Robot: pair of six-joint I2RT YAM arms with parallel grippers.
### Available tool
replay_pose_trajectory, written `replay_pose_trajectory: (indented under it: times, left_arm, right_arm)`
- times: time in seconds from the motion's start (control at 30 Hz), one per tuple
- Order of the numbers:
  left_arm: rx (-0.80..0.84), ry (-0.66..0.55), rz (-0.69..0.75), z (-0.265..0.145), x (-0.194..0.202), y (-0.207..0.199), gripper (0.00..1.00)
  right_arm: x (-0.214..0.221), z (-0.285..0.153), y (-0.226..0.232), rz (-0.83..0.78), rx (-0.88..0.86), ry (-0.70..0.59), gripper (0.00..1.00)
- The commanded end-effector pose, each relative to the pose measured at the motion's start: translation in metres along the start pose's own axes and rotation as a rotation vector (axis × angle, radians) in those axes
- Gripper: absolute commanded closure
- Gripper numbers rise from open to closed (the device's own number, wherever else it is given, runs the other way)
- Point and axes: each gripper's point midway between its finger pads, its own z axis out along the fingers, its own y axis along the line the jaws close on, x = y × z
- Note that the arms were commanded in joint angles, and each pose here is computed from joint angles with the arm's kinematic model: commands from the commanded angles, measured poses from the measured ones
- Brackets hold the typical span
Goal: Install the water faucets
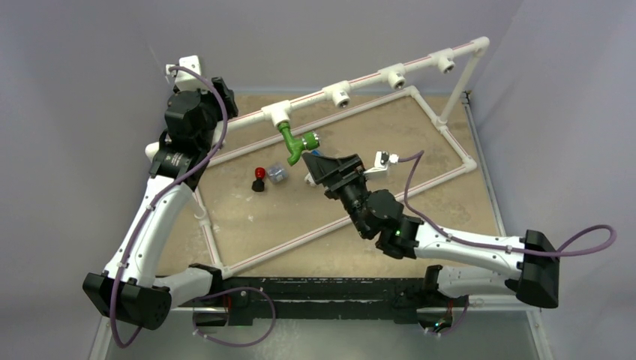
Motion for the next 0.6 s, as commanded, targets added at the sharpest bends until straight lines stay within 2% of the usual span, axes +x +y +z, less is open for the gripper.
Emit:
replay_pose_trajectory:
  times: [0.0,0.23,0.57]
  left_arm:
    - [0.052,0.253,0.059,-0.017,0.069,-0.007,0.44]
    - [0.055,0.251,0.059,-0.017,0.067,-0.008,0.44]
    - [0.058,0.247,0.059,-0.019,0.063,-0.009,0.44]
  right_arm:
    - [-0.020,-0.012,0.011,-0.238,-0.063,-0.028,0.14]
    - [-0.038,-0.023,0.037,-0.681,-0.173,-0.018,0.14]
    - [-0.046,-0.030,0.064,-1.457,-0.388,0.007,0.12]
